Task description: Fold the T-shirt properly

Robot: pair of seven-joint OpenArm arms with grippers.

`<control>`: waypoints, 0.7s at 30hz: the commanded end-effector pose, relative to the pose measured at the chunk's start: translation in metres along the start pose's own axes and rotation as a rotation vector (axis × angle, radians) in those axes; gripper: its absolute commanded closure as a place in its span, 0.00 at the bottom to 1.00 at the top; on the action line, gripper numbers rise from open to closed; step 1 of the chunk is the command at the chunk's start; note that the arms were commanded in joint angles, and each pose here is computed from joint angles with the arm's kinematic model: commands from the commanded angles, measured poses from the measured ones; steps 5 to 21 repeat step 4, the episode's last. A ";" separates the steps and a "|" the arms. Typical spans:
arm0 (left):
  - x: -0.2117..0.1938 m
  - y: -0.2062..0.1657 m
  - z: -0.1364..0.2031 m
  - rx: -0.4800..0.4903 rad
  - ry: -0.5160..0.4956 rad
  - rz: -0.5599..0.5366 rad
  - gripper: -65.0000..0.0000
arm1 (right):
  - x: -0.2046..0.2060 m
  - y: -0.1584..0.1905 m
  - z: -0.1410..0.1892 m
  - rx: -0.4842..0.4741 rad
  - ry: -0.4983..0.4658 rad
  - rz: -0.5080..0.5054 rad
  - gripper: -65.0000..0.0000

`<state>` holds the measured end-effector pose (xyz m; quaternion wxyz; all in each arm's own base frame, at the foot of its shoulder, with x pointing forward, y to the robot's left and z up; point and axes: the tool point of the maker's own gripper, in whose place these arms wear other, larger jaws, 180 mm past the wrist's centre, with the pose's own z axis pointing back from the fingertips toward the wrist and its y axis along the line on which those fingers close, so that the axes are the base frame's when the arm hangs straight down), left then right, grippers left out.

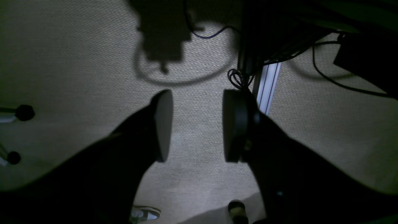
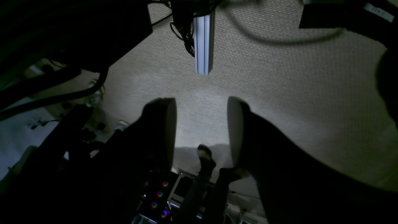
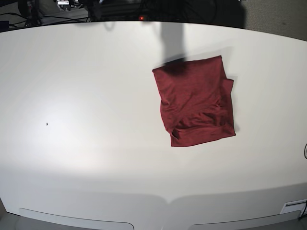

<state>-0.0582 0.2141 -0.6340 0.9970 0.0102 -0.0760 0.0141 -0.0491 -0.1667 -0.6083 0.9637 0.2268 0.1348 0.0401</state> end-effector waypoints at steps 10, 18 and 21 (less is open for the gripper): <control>-0.003 0.005 0.002 0.004 -0.002 -0.006 0.61 | 0.004 0.003 0.003 0.025 -0.017 -0.018 0.59; -0.003 0.005 0.002 0.004 -0.002 -0.006 0.61 | 0.004 0.003 0.003 0.025 -0.017 -0.018 0.59; -0.003 0.005 0.002 0.004 -0.002 -0.006 0.61 | 0.004 0.003 0.003 0.025 -0.017 -0.018 0.59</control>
